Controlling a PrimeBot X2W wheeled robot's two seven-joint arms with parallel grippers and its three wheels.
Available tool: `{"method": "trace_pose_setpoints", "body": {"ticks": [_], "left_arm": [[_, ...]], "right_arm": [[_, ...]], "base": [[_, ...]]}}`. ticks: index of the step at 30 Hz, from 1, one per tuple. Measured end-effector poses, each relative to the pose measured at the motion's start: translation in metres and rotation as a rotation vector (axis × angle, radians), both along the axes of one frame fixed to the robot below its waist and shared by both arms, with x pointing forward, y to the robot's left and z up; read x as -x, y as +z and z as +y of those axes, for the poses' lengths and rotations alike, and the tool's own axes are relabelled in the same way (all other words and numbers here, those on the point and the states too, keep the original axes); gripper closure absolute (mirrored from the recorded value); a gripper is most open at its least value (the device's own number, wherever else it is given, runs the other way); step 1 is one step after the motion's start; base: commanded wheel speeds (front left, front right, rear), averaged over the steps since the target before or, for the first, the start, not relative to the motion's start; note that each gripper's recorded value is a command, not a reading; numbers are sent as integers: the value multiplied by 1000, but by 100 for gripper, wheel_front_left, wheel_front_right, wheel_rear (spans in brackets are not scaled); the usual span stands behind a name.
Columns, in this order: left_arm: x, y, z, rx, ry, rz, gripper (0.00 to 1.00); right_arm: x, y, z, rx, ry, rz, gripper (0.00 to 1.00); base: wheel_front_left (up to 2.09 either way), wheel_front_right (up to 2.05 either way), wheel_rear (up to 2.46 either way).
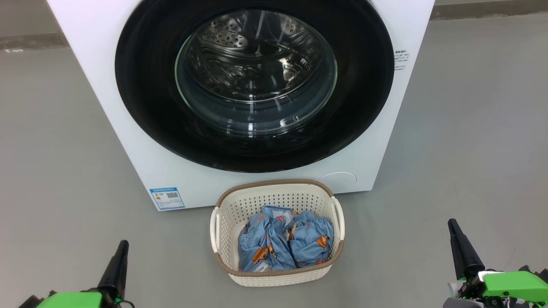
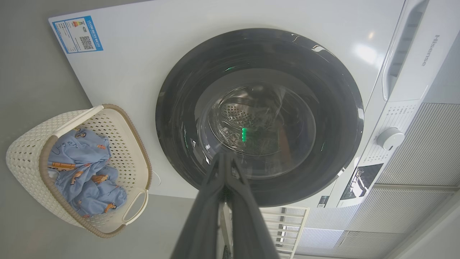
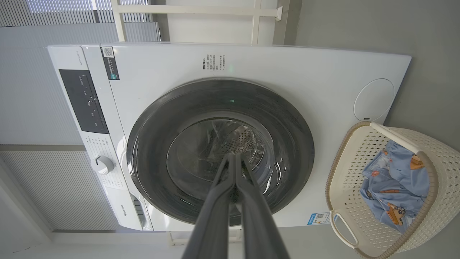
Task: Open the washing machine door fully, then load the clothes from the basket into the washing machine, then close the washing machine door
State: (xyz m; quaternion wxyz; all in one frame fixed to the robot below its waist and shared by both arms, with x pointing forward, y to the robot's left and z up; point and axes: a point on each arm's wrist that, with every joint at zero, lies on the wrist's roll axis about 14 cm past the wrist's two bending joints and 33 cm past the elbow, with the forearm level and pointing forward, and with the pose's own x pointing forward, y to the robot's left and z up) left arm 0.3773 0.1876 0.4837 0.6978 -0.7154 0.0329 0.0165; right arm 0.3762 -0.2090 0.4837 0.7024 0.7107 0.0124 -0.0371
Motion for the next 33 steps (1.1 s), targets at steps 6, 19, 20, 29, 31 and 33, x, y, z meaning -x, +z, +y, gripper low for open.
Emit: {"method": "trace_pose_setpoints", "body": {"ticks": [6,19,20,29,31,33], "left_arm": [[0,0,0,1,0,0,100],[0,0,0,1,0,0,100],[0,0,0,1,0,0,100],[12,-24,-6,22,-1,74,0],[17,-31,-8,28,-3,96,0],[16,-31,-8,26,0,94,0]], "right_arm": [[0,0,0,0,0,0,100],[0,0,0,0,0,0,100],[0,0,0,0,0,0,100],[12,-25,2,-17,-5,77,0],[16,-32,3,-21,-7,97,0],[16,-32,2,-19,-12,97,0]], "base": [[0,0,0],[0,0,0],[0,0,0],[0,0,0],[0,0,0],[0,0,0]]}}
